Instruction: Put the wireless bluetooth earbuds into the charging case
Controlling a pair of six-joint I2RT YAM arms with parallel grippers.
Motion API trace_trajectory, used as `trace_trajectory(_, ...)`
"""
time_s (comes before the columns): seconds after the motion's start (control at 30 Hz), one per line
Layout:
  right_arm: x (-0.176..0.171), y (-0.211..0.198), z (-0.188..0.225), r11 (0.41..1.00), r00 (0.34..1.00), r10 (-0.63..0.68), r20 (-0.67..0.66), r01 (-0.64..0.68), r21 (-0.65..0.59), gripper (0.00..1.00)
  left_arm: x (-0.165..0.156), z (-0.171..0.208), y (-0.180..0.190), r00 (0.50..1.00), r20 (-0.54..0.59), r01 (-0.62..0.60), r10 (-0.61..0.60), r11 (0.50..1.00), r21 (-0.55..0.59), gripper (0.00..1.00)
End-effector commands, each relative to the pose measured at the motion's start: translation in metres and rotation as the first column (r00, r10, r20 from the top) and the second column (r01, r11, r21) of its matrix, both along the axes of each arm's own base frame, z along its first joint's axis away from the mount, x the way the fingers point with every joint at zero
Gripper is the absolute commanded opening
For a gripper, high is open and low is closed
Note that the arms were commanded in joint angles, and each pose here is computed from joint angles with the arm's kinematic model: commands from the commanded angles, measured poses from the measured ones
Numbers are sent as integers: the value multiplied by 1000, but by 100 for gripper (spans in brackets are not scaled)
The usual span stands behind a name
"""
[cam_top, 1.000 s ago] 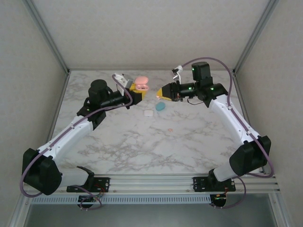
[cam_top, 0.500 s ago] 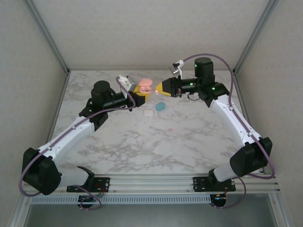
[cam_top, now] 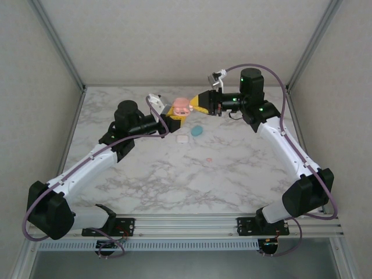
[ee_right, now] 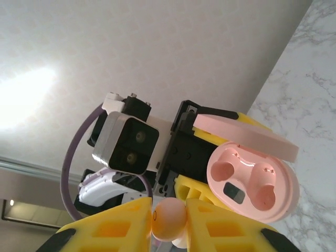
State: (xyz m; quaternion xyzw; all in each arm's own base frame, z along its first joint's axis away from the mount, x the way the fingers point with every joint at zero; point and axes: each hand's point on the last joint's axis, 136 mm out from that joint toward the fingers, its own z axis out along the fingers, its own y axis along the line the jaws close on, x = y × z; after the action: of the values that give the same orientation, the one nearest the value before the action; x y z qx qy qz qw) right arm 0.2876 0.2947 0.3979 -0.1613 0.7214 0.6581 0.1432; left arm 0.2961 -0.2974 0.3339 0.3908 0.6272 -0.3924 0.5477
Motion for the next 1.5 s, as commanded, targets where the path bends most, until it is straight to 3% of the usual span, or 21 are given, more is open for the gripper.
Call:
trace_trajectory(0.0, -2, 4, 7, 999, 1000, 24, -11, -24, 41, 23, -6, 19, 2, 997, 80, -9, 11, 1000, -21, 13)
trace_trajectory(0.5, 1, 7, 0, 999, 999, 14, -30, -14, 29, 22, -7, 27, 4, 993, 109, -28, 32, 999, -38, 12)
trace_trajectory(0.73, -7, 10, -9, 997, 997, -15, 82, 21, -72, 23, -13, 34, 0, 994, 106, 9, -3, 998, -62, 12)
trace_trajectory(1.13, -11, 4, 16, 997, 973, -62, 222, 70, -26, 22, -21, 35, -6, 994, 90, 70, -65, 996, -61, 12)
trace_trajectory(1.47, -4, 4, -1, 993, 974, -71, 215, 90, -81, 22, -28, 44, -9, 990, 88, 117, -109, 989, -91, 12)
